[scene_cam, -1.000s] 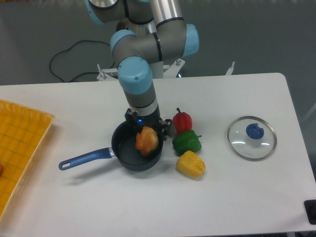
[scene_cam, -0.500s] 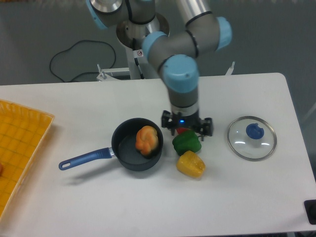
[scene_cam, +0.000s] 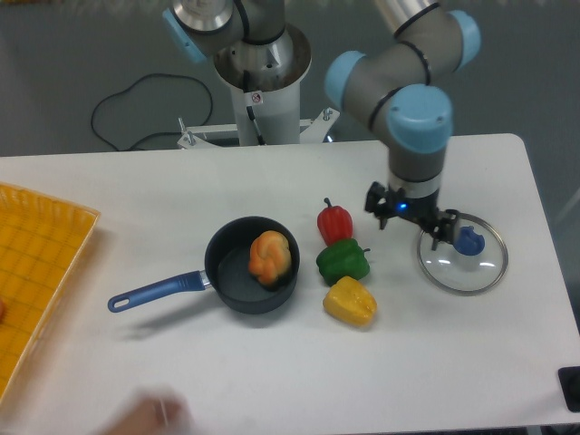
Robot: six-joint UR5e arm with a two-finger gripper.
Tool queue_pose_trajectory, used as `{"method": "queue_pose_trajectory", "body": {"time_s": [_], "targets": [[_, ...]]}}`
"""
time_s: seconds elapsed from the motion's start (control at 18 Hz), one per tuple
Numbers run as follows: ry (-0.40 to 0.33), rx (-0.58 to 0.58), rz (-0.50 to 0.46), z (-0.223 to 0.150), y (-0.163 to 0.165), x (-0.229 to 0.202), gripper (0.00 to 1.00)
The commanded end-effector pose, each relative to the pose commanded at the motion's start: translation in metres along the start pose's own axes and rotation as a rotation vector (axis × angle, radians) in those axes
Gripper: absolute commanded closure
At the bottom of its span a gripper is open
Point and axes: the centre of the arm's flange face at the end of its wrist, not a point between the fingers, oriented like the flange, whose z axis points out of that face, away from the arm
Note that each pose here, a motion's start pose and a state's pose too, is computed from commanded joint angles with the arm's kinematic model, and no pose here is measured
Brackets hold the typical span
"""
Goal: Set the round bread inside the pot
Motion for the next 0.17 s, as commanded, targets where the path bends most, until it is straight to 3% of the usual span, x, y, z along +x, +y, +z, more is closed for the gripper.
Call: {"method": "queue_pose_trajectory", "body": {"time_s": [0.17], "targets": [[0.013,-0.002,0.001,0.012,0.014,-0.012,0.00]]}}
